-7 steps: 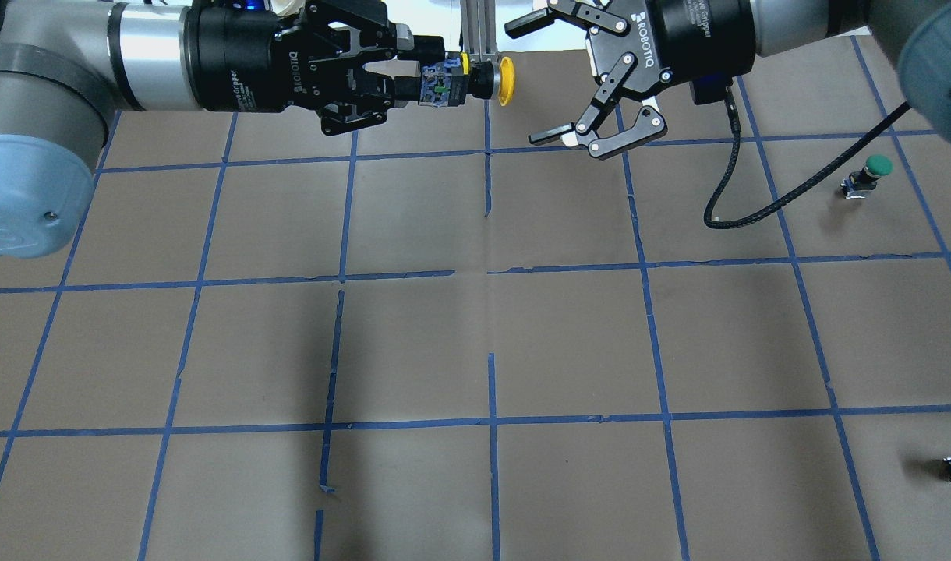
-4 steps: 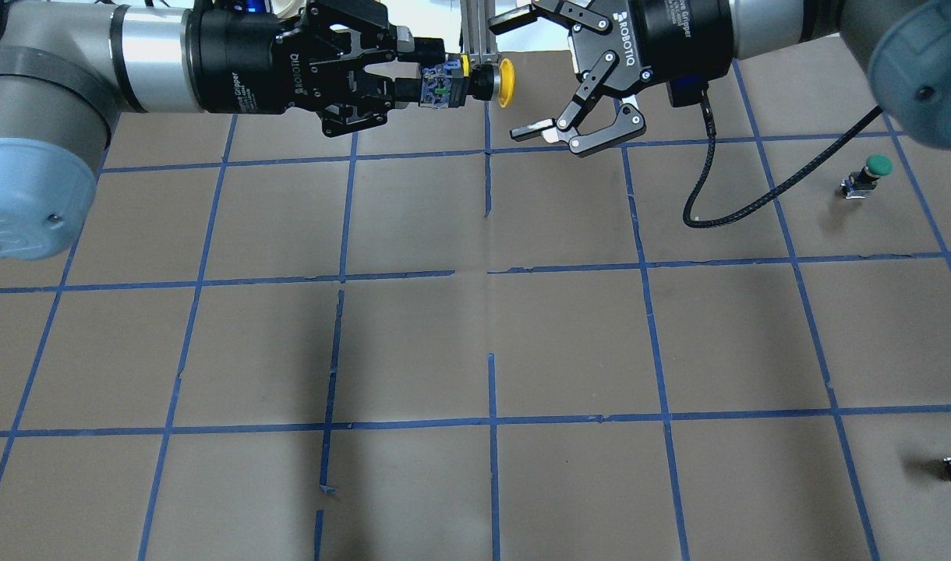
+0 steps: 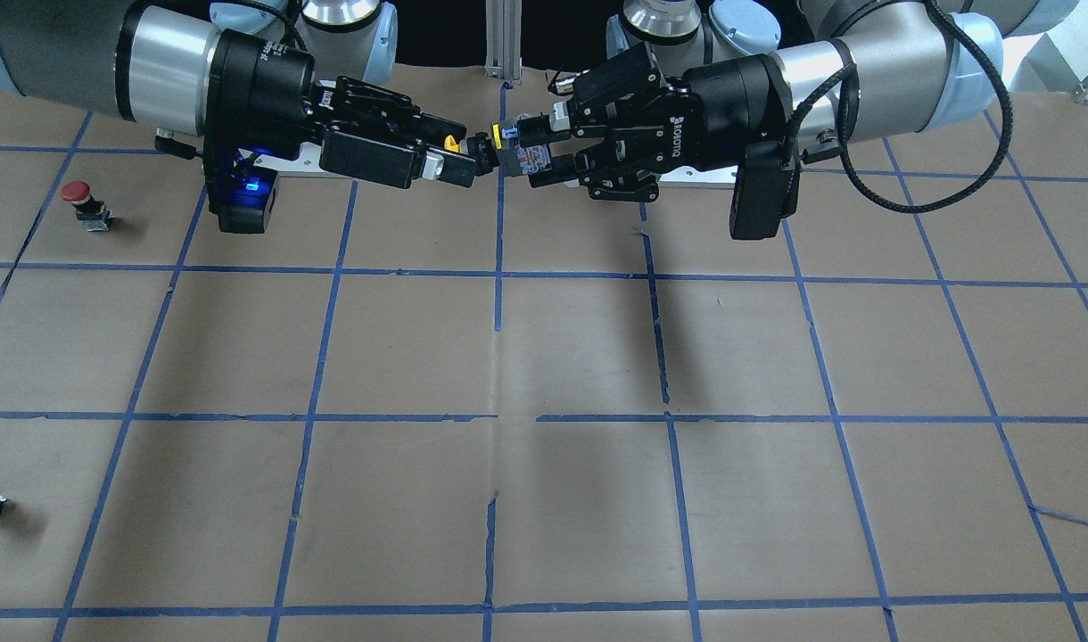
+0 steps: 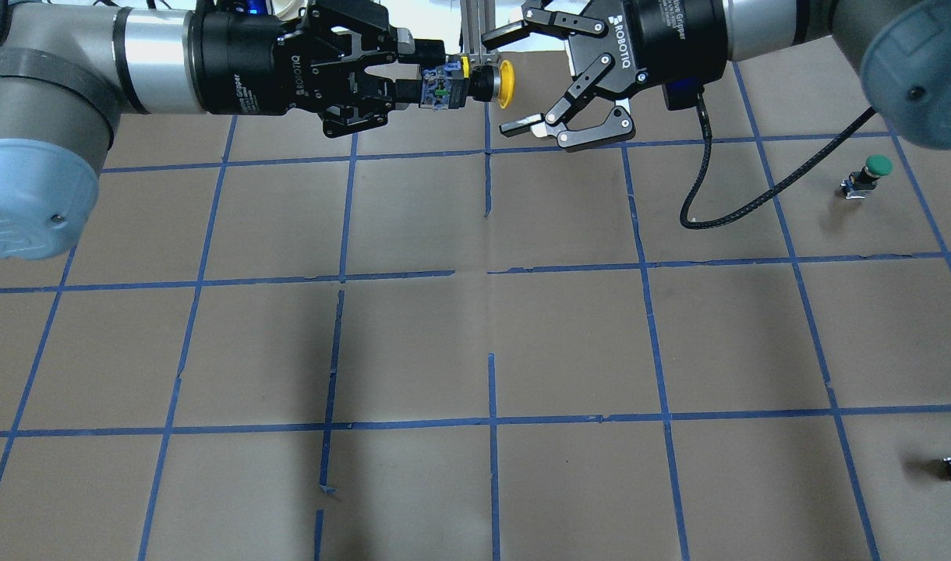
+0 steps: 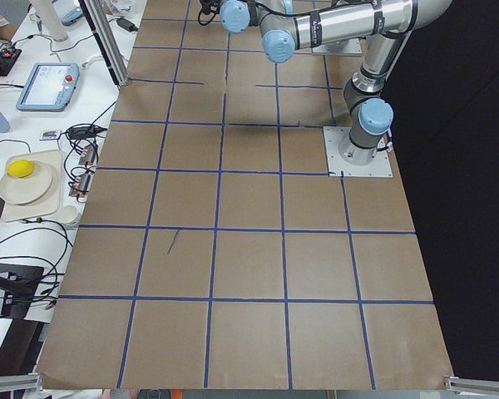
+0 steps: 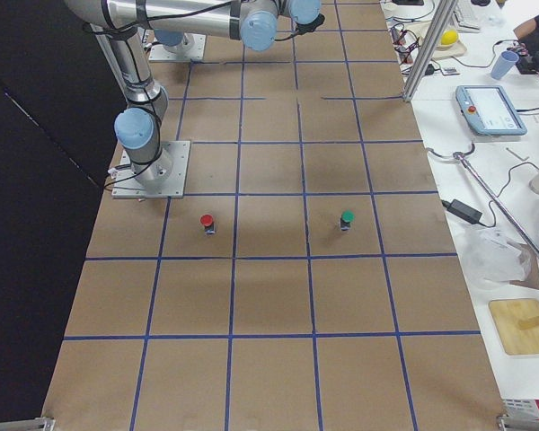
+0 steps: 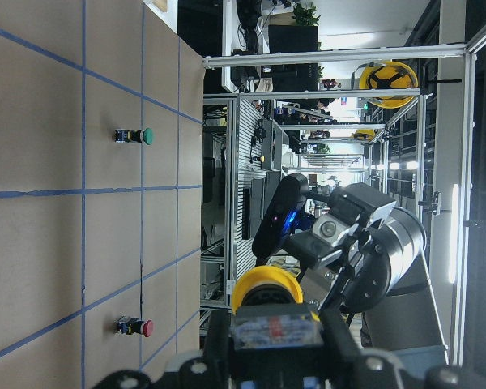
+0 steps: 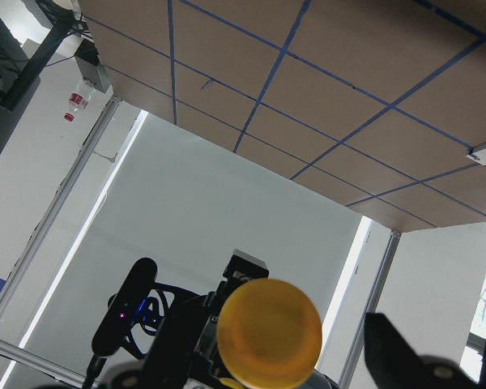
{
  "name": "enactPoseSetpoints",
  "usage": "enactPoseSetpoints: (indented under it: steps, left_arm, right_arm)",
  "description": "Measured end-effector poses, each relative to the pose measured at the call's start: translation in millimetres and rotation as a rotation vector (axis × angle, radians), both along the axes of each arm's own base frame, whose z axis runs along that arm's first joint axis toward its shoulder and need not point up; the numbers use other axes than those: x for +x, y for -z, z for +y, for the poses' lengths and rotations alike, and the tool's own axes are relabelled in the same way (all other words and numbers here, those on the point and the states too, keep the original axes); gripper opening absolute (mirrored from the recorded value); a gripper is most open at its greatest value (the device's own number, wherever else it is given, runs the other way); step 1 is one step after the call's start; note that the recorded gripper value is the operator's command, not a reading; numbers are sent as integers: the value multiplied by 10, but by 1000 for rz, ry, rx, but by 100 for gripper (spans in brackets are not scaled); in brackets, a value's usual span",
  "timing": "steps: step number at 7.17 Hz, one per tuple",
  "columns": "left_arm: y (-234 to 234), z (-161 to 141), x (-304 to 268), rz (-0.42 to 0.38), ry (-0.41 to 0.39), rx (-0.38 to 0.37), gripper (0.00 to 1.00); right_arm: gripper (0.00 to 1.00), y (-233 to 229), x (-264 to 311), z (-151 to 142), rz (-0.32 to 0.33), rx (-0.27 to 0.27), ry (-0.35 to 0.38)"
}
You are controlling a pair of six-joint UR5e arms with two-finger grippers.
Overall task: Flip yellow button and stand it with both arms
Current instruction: 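Move the right gripper to the yellow cap while the left gripper holds it, then grasp the yellow cap with the right gripper while the left gripper releases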
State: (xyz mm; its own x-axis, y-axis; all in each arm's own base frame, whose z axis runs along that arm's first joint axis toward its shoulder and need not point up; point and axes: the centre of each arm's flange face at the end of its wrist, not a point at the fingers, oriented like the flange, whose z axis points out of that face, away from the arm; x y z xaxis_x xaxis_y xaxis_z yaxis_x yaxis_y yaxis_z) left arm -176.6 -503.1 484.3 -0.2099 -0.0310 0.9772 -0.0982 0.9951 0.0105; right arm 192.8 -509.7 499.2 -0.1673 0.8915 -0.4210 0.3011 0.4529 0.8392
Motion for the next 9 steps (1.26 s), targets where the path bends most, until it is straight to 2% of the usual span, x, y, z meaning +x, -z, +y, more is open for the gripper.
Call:
enactPoseSetpoints:
  steps: [1,2,3,4,9]
  left_arm:
    - [-9,3,3,0,-1,0,2]
    - [-17,7,4,0,-2,0,5]
    - [-26,14,4,0,-2,-1,49]
    - [-40,20,4,-1,-2,-4,99]
    - [-87,5,6,-9,-14,45,100]
  right_arm:
    - [26,3,-1,-3,-1,1,0]
    - [21,5,-1,-5,-1,1,0]
    - [19,5,-1,-4,-2,2,0]
    - [19,-1,-1,2,-1,3,0]
    - [19,-43,-109,-49,6,-9,21]
